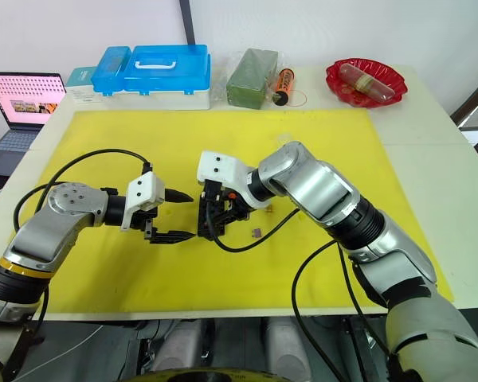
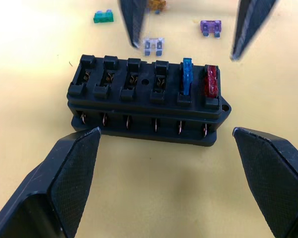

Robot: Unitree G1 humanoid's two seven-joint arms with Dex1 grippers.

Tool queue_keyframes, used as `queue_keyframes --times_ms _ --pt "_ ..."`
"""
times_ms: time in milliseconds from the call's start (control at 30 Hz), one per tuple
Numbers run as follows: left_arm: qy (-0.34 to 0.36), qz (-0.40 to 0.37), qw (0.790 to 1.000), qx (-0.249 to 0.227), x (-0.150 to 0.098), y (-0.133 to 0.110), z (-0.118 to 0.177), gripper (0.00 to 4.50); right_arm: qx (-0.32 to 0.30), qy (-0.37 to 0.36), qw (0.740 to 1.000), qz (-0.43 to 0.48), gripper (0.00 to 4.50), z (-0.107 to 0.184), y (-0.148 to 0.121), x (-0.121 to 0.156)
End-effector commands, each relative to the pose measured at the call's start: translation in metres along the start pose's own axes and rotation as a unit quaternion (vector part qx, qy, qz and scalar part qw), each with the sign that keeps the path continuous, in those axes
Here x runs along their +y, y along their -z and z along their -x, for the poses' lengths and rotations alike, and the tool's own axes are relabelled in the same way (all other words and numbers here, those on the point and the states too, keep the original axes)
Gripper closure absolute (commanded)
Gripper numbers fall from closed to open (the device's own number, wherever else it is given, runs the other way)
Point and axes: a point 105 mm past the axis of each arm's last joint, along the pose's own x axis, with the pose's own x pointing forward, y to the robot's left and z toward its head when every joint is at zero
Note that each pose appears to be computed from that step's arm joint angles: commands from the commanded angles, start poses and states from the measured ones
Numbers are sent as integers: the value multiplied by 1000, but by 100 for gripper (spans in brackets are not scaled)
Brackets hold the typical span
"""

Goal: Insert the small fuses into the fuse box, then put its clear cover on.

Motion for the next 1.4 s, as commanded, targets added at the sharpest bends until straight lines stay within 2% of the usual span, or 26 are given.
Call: queue_keyframes --times_ms 33,67,167,367,700,1000,1400 --pt "-8 -17 1000 -9 3 -7 3 0 -40 4 999 15 167 7 -17 0" --pt "-9 -17 1000 -9 3 -7 3 0 -50 6 999 12 167 6 -18 -1" --pt "-10 -18 1000 -9 4 -6 3 0 -75 13 997 7 227 2 -16 -3" --pt "-10 -19 1000 -8 5 -5 4 0 -154 1 988 0 444 0 -14 1" --pt "-7 -20 1000 -8 5 -5 4 0 -193 14 981 -30 448 -7 5 -1" --pt "-8 -22 1000 -7 6 -5 5 0 -196 12 979 -51 448 -17 20 0" --pt "-13 -20 1000 -11 4 -6 3 0 -111 10 993 -45 448 -40 61 0"
